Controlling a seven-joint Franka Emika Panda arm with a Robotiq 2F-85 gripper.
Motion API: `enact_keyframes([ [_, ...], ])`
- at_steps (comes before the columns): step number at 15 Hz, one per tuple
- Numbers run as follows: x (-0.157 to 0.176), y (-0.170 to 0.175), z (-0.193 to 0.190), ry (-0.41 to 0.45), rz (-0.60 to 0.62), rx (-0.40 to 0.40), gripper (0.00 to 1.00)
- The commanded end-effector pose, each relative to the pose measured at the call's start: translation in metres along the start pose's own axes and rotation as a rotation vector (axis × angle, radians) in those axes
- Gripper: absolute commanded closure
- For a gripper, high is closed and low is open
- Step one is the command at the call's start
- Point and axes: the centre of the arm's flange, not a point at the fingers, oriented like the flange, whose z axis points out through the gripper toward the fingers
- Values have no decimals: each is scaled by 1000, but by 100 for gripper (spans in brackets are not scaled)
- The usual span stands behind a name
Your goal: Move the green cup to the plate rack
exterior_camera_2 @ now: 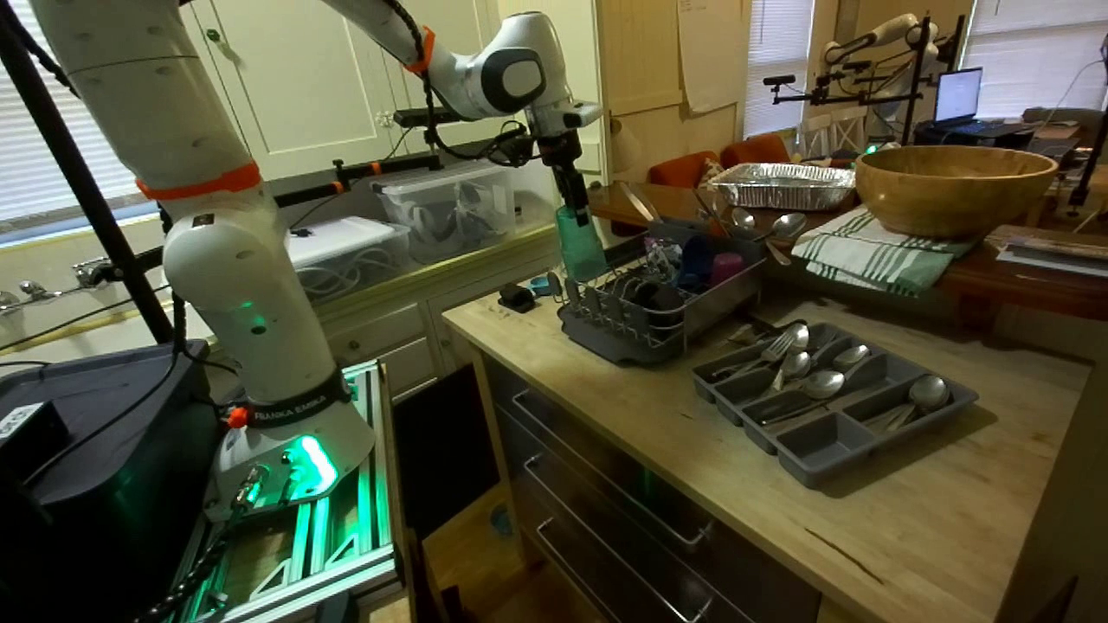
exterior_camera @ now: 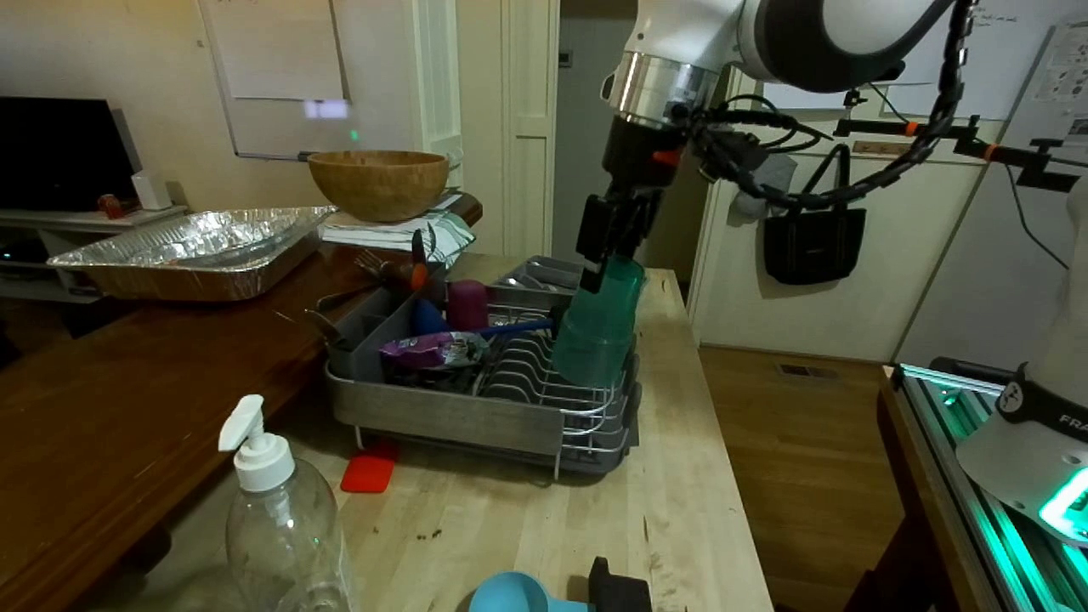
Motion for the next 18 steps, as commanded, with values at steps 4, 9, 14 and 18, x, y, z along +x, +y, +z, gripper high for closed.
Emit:
enact_keyframes([
  [4,-10,-32,29,-25,-57,-26,50],
  [9,-9,-44,30,46,-46,-95,50],
  [14,-6,-45,43,31,-47,-101,50],
  [18,-3,-46,49,31,-60,-100,50],
])
